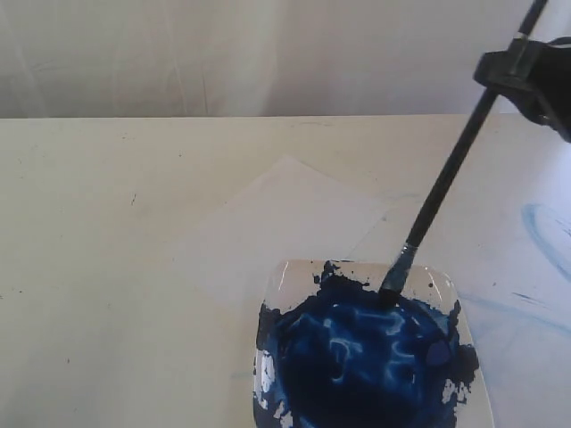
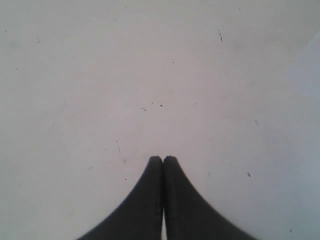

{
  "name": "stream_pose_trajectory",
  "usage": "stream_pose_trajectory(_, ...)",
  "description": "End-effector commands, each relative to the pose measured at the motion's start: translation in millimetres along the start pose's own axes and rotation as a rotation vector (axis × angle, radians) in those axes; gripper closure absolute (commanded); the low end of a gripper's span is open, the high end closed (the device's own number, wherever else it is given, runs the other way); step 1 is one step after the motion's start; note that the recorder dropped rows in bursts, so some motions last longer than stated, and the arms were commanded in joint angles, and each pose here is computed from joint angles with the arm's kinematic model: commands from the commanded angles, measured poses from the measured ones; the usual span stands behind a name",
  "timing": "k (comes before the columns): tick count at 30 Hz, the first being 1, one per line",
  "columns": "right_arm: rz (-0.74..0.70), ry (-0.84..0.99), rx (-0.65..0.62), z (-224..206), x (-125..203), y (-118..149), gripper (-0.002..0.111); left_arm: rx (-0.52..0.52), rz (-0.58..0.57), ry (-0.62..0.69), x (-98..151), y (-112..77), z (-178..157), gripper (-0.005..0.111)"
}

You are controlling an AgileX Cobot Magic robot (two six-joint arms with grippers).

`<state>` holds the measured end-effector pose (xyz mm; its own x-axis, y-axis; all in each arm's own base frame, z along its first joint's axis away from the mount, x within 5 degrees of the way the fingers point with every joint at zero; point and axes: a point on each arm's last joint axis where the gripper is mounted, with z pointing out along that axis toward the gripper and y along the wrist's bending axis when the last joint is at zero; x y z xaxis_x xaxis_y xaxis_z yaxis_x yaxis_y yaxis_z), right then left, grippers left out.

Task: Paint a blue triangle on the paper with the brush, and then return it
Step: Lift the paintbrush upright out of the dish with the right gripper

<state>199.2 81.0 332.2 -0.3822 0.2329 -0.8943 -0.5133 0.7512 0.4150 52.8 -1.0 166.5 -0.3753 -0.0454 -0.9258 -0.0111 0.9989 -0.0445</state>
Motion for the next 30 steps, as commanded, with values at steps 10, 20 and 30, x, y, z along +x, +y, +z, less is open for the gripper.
stream_pose_trajectory(10, -0.283, 0.016, -0.205, 16, 5, 8, 0.108, -0.002, -0.008, 0.010, 2, 0.2, 1, 0.107)
stream_pose_trajectory(20, -0.335, 0.007, -0.316, 14, 7, 17, 0.108, -0.002, -0.008, 0.010, 2, 0.2, 1, 0.107)
stream_pose_trajectory(30, -0.495, -0.081, -0.096, 10, -22, 11, 0.108, -0.002, -0.008, 0.010, 2, 0.2, 1, 0.107)
